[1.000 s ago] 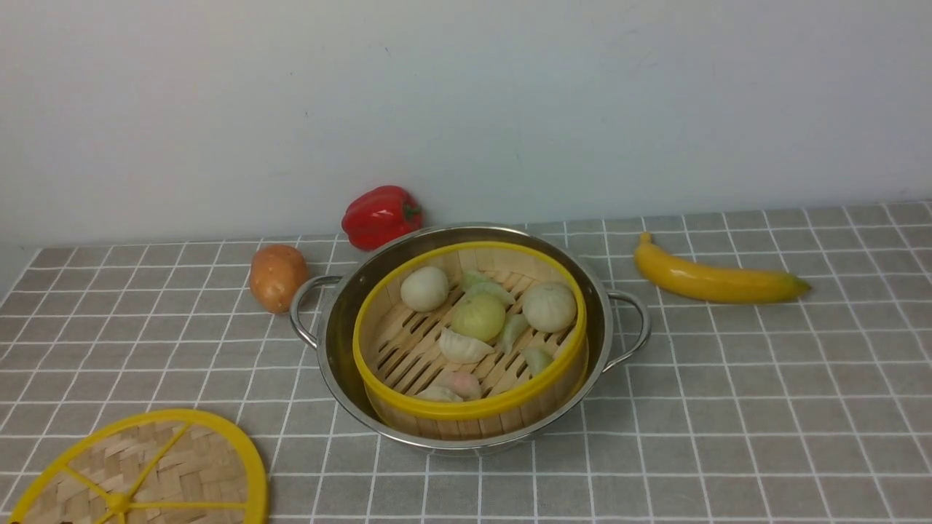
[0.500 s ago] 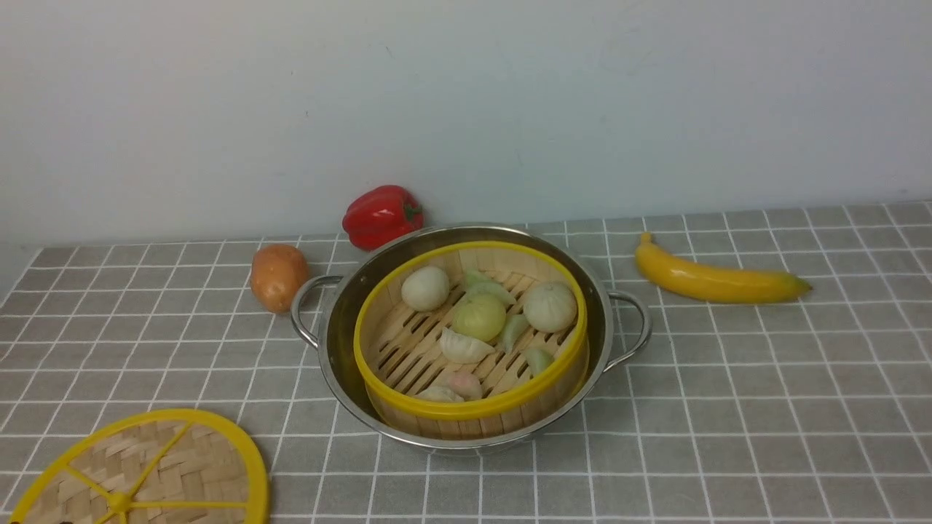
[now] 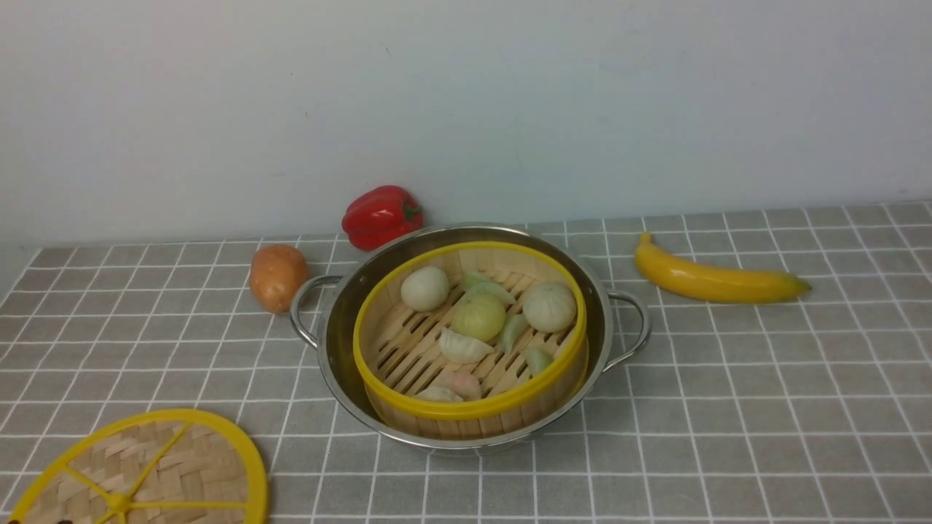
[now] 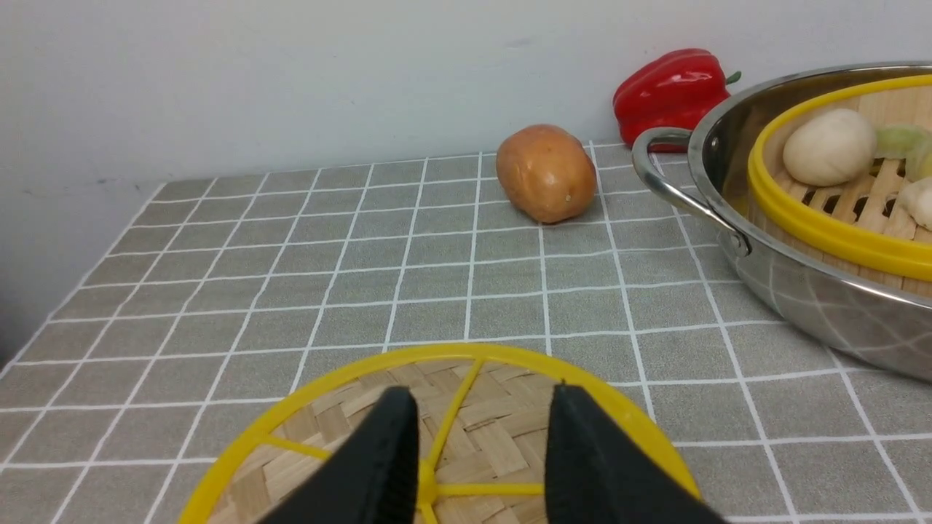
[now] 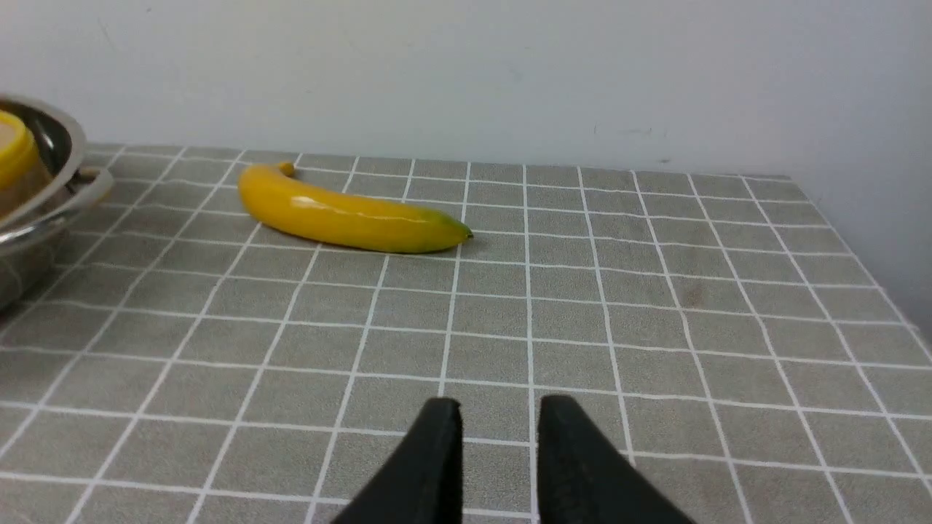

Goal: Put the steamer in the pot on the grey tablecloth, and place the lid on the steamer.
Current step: 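Grasp the bamboo steamer lid lying on the table by its centre knob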

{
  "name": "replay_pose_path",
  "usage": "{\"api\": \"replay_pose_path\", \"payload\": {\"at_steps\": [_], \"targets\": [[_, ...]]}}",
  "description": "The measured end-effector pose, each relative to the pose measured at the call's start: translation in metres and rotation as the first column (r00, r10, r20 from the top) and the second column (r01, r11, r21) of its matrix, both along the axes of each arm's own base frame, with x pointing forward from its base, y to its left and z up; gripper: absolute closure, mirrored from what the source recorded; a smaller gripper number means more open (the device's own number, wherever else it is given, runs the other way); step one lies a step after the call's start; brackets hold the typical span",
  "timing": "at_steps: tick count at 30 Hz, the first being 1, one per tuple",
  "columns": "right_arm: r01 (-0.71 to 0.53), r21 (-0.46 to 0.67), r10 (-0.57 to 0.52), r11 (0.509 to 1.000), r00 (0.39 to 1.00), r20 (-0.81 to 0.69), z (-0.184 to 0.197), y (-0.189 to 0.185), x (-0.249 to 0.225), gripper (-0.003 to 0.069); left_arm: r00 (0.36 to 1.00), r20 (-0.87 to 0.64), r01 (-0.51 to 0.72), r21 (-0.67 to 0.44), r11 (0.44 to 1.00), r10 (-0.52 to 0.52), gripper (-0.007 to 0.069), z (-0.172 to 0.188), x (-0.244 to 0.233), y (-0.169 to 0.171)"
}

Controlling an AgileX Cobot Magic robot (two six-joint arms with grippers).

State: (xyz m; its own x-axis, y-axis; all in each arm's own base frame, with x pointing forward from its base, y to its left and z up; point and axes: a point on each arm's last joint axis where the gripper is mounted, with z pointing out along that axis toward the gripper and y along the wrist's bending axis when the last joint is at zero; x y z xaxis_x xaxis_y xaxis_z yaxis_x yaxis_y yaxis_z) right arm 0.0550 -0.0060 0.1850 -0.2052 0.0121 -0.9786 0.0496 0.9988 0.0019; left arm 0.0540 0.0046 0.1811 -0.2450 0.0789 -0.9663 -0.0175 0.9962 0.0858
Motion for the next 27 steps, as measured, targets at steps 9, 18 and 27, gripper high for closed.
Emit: {"api": "replay_pose_path", "payload": {"at_steps": [9, 18, 27], "targets": [[-0.100, -0.074, 0.100, 0.992, 0.995, -0.010, -0.0005, 0.0076, 0.0005, 0.0456, 1.000, 0.008, 0.002, 0.000, 1.000, -0.002, 0.0382, 0.0007, 0.0002, -0.0002], [-0.133, -0.110, 0.132, 0.985, 0.991, -0.015, -0.0008, 0.0098, 0.0004, 0.0435, 1.000, 0.009, 0.002, 0.000, 1.000, -0.002, 0.0382, 0.0008, 0.0002, -0.0002], [-0.129, -0.088, 0.129, 0.988, 0.992, -0.008, -0.0004, 0.0099, 0.0005, 0.0419, 1.000, 0.010, 0.002, 0.000, 1.000, -0.002, 0.0382, 0.0009, 0.0002, -0.0002]]}}
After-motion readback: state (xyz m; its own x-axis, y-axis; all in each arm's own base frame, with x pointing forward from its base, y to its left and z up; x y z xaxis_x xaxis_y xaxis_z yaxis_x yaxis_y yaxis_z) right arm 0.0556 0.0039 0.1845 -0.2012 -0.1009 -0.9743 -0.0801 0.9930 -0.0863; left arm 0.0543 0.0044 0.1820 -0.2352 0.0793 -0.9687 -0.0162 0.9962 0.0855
